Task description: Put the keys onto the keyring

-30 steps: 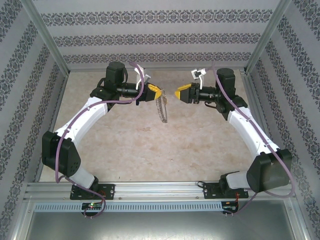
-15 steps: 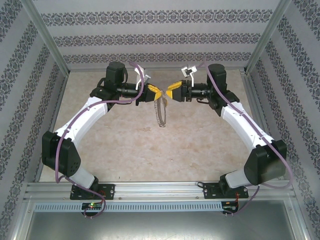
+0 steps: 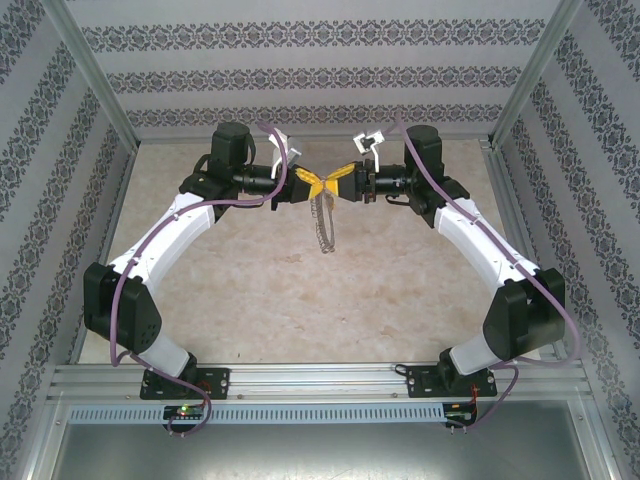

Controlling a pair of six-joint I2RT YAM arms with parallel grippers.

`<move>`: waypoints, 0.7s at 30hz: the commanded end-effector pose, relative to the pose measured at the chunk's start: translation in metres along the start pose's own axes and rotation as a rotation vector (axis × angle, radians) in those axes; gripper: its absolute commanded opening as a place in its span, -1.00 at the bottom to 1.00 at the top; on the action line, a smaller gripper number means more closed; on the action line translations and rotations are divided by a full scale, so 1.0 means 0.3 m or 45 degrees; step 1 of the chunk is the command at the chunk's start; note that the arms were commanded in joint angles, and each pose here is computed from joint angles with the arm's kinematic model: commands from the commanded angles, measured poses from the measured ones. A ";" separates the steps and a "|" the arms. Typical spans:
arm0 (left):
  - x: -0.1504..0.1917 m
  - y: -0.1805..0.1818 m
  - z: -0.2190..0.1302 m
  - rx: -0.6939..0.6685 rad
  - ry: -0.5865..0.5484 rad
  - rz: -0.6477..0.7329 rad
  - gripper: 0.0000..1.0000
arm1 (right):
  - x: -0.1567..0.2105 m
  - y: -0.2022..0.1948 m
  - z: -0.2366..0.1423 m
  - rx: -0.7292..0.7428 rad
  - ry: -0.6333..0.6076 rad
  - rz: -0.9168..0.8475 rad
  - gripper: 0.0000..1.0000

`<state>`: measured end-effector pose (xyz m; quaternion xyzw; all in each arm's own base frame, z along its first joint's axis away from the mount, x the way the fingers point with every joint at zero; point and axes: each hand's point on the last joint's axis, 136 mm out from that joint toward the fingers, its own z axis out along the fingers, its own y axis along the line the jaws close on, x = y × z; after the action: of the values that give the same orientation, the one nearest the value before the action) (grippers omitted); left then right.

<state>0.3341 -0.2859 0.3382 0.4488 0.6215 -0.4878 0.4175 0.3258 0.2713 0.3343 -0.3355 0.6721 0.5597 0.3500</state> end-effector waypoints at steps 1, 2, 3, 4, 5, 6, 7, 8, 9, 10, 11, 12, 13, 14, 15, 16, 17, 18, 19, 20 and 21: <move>-0.042 -0.026 -0.007 0.054 -0.025 0.062 -1.00 | -0.040 0.038 0.012 -0.049 -0.014 -0.070 -0.52; -0.041 -0.025 -0.007 0.052 -0.023 0.060 -1.00 | -0.041 0.036 0.011 -0.046 -0.015 -0.070 -0.59; -0.041 -0.025 -0.006 0.054 -0.024 0.060 -1.00 | -0.043 0.037 0.011 -0.046 -0.017 -0.071 -0.66; -0.040 -0.026 -0.005 0.056 -0.023 0.058 -1.00 | -0.045 0.036 0.010 -0.044 -0.018 -0.070 -0.73; -0.039 -0.024 -0.006 0.052 -0.022 0.058 -1.00 | -0.046 0.038 0.009 -0.042 -0.019 -0.071 -0.80; -0.040 -0.026 -0.006 0.052 -0.022 0.058 -1.00 | -0.046 0.036 0.011 -0.039 -0.019 -0.070 -0.89; -0.038 -0.026 -0.005 0.053 -0.020 0.056 -1.00 | -0.049 0.035 0.008 -0.030 -0.023 -0.071 -1.00; -0.036 -0.023 -0.005 0.048 -0.018 0.053 -1.00 | -0.051 0.031 0.004 -0.019 -0.026 -0.069 -1.00; -0.037 -0.018 -0.006 0.039 -0.018 0.054 -1.00 | -0.053 0.032 -0.001 -0.009 -0.031 -0.072 -1.00; -0.039 -0.016 -0.006 0.028 -0.018 0.054 -1.00 | -0.053 0.028 -0.006 0.004 -0.032 -0.070 -1.00; -0.041 -0.006 -0.007 0.005 -0.022 0.052 -1.00 | -0.055 0.025 -0.012 0.023 -0.034 -0.070 -1.00; -0.042 0.006 -0.008 -0.024 -0.027 0.053 -1.00 | -0.058 0.021 -0.019 0.048 -0.039 -0.071 -1.00; -0.043 0.019 -0.009 -0.059 -0.032 0.054 -0.97 | -0.060 0.014 -0.027 0.080 -0.045 -0.068 -1.00; -0.044 0.030 -0.011 -0.093 -0.038 0.053 -0.84 | -0.059 0.004 -0.034 0.117 -0.045 -0.062 -1.00; -0.049 0.042 -0.017 -0.130 -0.050 0.061 -0.65 | -0.055 -0.007 -0.041 0.158 -0.038 -0.059 -1.00; -0.052 0.059 -0.024 -0.184 -0.064 0.063 -0.50 | -0.050 -0.015 -0.048 0.193 -0.029 -0.060 -1.00; -0.055 0.070 -0.032 -0.221 -0.079 0.069 -0.39 | -0.048 -0.019 -0.051 0.211 -0.022 -0.057 -1.00; -0.057 0.084 -0.043 -0.273 -0.096 0.066 -0.26 | -0.045 -0.028 -0.057 0.232 -0.015 -0.050 -1.00; -0.062 0.098 -0.058 -0.325 -0.118 0.068 -0.15 | -0.043 -0.034 -0.061 0.242 -0.010 -0.043 -1.00; -0.063 0.102 -0.069 -0.355 -0.134 0.068 -0.09 | -0.042 -0.040 -0.064 0.253 -0.009 -0.034 -1.00; -0.063 0.109 -0.082 -0.390 -0.153 0.065 -0.02 | -0.043 -0.050 -0.068 0.264 -0.011 -0.024 -1.00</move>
<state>0.3588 -0.2740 0.3239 0.3936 0.6659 -0.4348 0.4611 0.3396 0.2580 0.3250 -0.3001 0.7195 0.5098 0.3639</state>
